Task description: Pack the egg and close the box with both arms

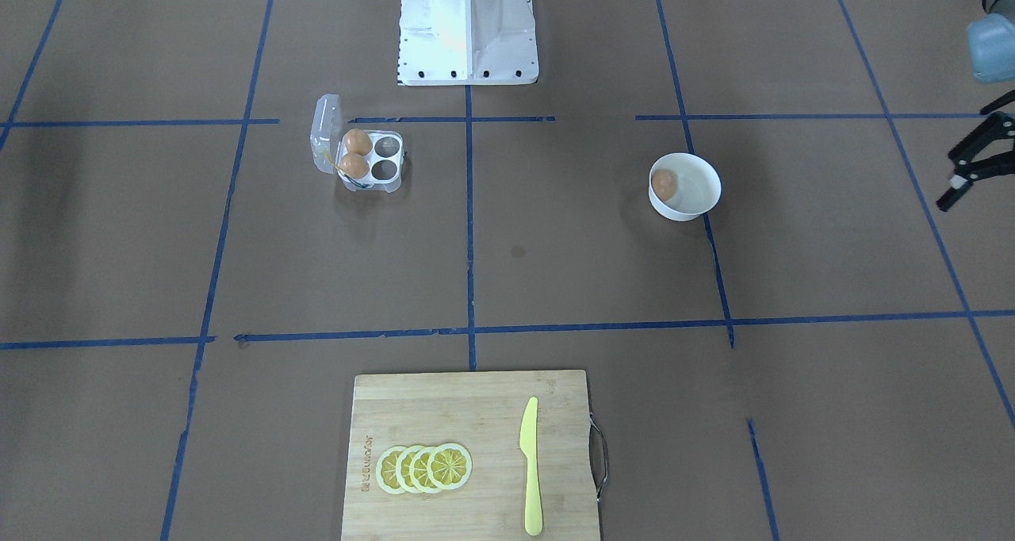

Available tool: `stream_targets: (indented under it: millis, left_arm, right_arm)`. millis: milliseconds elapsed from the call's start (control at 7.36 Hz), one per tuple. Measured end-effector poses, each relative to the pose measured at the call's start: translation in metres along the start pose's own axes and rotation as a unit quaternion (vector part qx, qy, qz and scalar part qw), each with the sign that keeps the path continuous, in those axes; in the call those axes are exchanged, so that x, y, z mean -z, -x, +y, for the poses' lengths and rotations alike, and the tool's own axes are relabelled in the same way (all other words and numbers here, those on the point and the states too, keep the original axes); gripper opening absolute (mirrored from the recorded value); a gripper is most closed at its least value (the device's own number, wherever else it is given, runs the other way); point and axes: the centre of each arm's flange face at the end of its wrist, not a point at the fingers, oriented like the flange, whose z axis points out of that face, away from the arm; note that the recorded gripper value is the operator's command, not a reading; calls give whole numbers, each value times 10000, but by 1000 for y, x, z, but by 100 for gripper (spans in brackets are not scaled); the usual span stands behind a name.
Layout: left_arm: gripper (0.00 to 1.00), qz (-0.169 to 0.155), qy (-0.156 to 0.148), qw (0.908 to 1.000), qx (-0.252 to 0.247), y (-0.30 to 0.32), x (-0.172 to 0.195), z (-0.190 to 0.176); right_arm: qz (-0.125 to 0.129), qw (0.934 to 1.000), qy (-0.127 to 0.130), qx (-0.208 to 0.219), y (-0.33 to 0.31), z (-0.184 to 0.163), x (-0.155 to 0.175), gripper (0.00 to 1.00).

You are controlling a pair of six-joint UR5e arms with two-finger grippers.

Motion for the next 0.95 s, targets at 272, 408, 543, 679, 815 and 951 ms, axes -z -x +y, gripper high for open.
stream_targets:
  millis: [272, 408, 543, 679, 815, 951]
  left_arm:
    - [100, 642, 299, 9974, 146, -68, -48, 10]
    - [100, 809, 442, 9951, 371, -101, -65, 18]
    - [96, 725, 555, 9934, 693, -131, -86, 34]
    - [86, 476, 695, 9906, 1081, -160, -105, 51]
    - [73, 191, 920, 9854, 1420, -188, -118, 61]
    - [70, -152, 1154, 9773, 1768, -217, -129, 70]
  right_arm:
    - [-1, 10000, -70, 68, -2, 3, -2, 100]
    - [9, 10000, -66, 64, -4, 5, -3, 100]
    - [13, 10000, -64, 59, -5, 6, -4, 100]
    - [14, 10000, -68, 57, -5, 6, -4, 100]
    - [15, 10000, -72, 58, -5, 6, -4, 100]
    - [13, 10000, -72, 57, -5, 6, -4, 100]
